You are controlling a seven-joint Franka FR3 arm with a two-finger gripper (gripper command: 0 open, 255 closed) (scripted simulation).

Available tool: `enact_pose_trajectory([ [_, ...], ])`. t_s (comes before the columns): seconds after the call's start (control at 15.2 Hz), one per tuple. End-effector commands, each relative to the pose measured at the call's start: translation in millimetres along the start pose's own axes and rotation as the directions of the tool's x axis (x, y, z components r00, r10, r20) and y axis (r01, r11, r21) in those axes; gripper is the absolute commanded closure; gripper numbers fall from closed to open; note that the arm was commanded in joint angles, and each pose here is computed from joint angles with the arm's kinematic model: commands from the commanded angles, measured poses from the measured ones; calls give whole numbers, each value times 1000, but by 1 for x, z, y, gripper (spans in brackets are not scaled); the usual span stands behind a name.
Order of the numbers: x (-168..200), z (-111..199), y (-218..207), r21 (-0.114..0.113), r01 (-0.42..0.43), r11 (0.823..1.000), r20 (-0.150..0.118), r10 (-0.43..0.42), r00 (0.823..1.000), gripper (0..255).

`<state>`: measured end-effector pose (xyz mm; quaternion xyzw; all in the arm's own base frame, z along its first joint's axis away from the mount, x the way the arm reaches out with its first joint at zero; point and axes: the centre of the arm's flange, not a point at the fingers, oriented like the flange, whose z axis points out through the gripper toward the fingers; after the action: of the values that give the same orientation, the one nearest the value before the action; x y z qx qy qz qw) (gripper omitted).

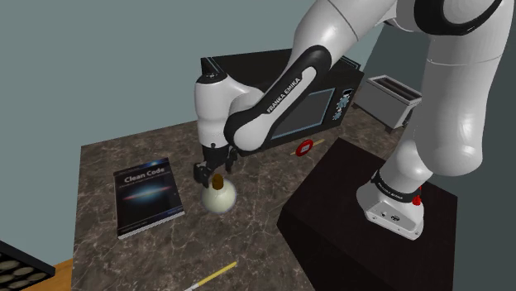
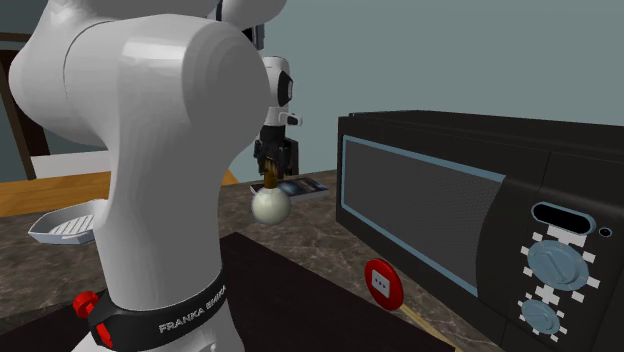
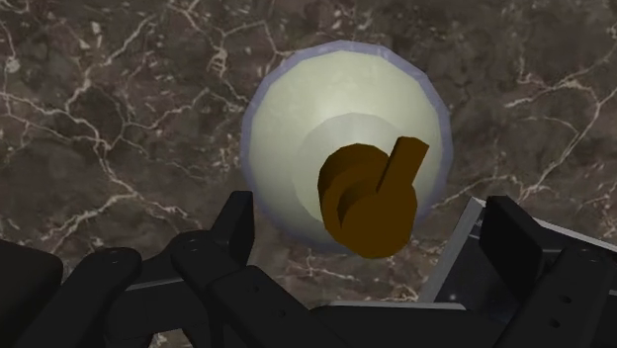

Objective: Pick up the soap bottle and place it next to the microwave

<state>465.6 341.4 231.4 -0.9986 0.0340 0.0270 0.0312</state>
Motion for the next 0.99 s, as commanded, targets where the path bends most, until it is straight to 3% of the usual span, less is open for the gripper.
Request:
enact_pose_trajectory([
  [0.0,-1,14,-1,0,0,1000,0,0,1000,0],
  [0.53,-1,14,-1,0,0,1000,0,0,1000,0],
  [0.59,-1,14,-1,0,0,1000,0,0,1000,255],
  [0.92,-1,14,-1,0,0,1000,0,0,1000,255],
])
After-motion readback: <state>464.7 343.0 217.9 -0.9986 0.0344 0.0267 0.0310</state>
